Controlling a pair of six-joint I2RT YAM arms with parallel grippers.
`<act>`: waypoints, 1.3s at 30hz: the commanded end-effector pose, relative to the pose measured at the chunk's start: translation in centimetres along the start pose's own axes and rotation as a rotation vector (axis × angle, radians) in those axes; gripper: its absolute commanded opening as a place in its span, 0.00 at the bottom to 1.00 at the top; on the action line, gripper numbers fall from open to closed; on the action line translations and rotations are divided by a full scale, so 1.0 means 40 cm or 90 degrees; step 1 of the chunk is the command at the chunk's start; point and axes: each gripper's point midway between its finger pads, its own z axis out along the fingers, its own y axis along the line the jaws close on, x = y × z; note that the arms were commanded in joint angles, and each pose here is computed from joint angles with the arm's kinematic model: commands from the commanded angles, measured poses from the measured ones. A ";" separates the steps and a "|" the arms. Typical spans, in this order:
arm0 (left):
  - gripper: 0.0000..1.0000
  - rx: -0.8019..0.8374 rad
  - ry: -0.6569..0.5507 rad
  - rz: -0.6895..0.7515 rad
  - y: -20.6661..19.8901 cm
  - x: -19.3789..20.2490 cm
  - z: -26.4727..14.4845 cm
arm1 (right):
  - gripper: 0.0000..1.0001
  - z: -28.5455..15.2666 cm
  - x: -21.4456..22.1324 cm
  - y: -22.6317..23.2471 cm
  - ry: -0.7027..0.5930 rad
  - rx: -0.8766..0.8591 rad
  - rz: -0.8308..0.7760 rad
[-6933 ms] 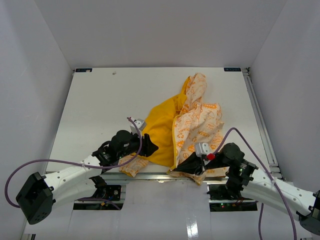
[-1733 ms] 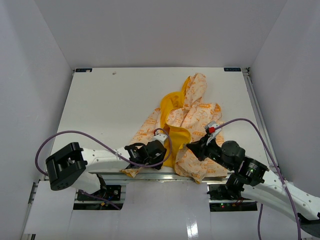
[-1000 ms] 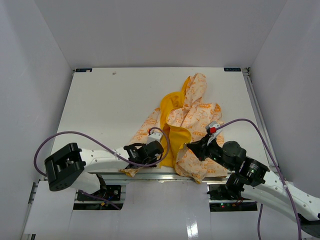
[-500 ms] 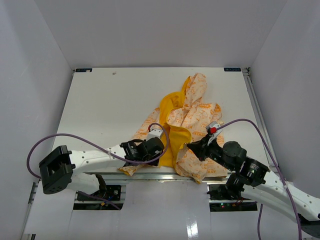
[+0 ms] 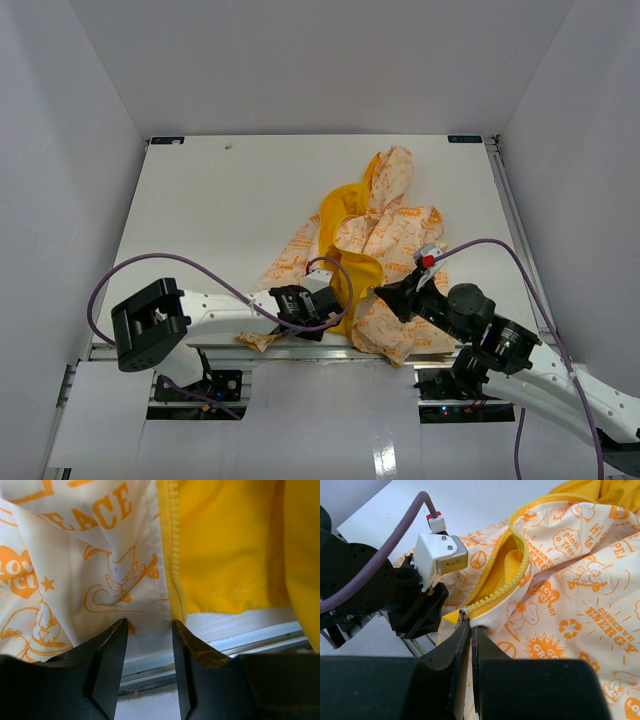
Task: Zip up the jacket
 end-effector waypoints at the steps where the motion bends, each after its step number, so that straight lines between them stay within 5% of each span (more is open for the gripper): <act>1: 0.54 -0.003 -0.026 -0.026 -0.012 -0.028 -0.006 | 0.08 0.000 -0.021 0.000 -0.025 -0.001 -0.006; 18: 0.49 -0.004 -0.054 -0.027 0.005 -0.033 0.001 | 0.08 -0.002 -0.021 0.002 -0.026 -0.005 -0.006; 32: 0.03 0.026 -0.079 -0.054 0.014 -0.038 -0.028 | 0.08 -0.002 -0.020 0.005 -0.025 -0.008 -0.006; 39: 0.00 0.151 -0.166 -0.053 -0.030 -0.095 -0.095 | 0.08 0.008 -0.009 0.021 -0.009 -0.033 -0.016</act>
